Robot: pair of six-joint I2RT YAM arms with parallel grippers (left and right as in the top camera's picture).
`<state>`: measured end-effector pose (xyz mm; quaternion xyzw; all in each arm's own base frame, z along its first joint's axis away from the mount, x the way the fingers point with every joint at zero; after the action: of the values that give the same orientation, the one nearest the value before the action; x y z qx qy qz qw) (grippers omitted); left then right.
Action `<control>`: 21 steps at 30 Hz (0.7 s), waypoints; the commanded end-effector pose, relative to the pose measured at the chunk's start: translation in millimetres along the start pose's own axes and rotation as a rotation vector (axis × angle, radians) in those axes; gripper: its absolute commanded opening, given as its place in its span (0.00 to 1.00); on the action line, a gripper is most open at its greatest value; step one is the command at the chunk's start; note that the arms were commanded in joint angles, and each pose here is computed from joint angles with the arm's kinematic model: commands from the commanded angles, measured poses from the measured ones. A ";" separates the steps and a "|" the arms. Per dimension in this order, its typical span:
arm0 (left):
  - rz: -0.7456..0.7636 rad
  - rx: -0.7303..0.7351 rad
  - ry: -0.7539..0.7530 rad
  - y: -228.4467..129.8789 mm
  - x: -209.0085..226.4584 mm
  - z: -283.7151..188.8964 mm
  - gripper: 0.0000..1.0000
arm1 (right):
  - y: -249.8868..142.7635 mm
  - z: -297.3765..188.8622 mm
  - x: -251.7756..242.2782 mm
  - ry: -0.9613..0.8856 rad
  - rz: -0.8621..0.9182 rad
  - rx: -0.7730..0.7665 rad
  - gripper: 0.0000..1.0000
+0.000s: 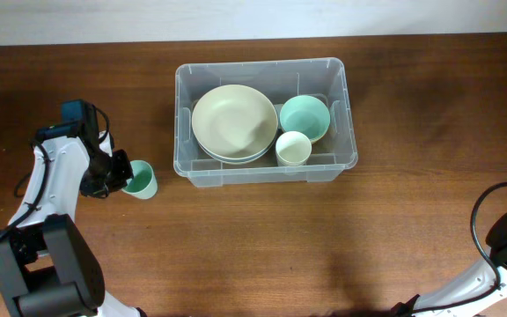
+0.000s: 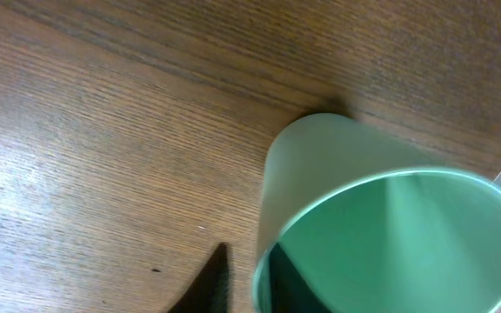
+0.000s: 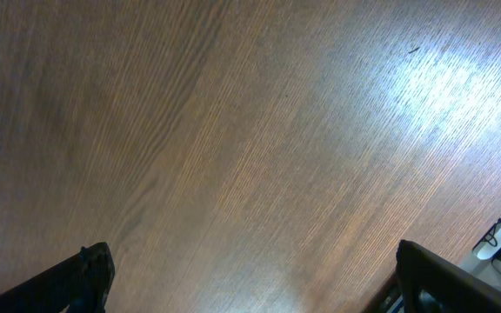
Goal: Pack container
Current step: 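Close the left gripper on the mint-green cup's rim, then lift the mint-green cup with the left gripper over the bin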
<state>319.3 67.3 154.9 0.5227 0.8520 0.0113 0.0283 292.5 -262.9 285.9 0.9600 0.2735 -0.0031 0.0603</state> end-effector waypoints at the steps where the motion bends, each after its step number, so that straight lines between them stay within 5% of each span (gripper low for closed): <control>1: 0.010 0.003 -0.008 -1.5 -0.9 0.8 0.03 | -1.4 -1.7 0.1 -0.008 -0.002 -0.005 0.99; 10: 0.011 -0.099 -0.033 21.9 -7.4 -32.0 0.01 | -1.4 -1.7 0.1 -0.008 -0.002 -0.005 0.99; 21: -0.007 -0.452 -0.124 59.2 -9.6 -193.3 0.00 | -1.4 -1.7 0.1 -0.008 -0.002 -0.005 0.99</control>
<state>364.3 90.2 311.4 0.5002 0.8409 0.1439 0.1483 292.5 -262.8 285.8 0.9599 0.2737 -0.0032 0.0602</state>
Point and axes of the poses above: each gripper's point midway between its finger pads, its own z axis out along the fingers, its own x axis along the line the jaws close on, y = z × x, the point moved 9 cm from there along -z, back along the fingers, and after that the axes turned 6 degrees about -z, right-handed, at the moved point
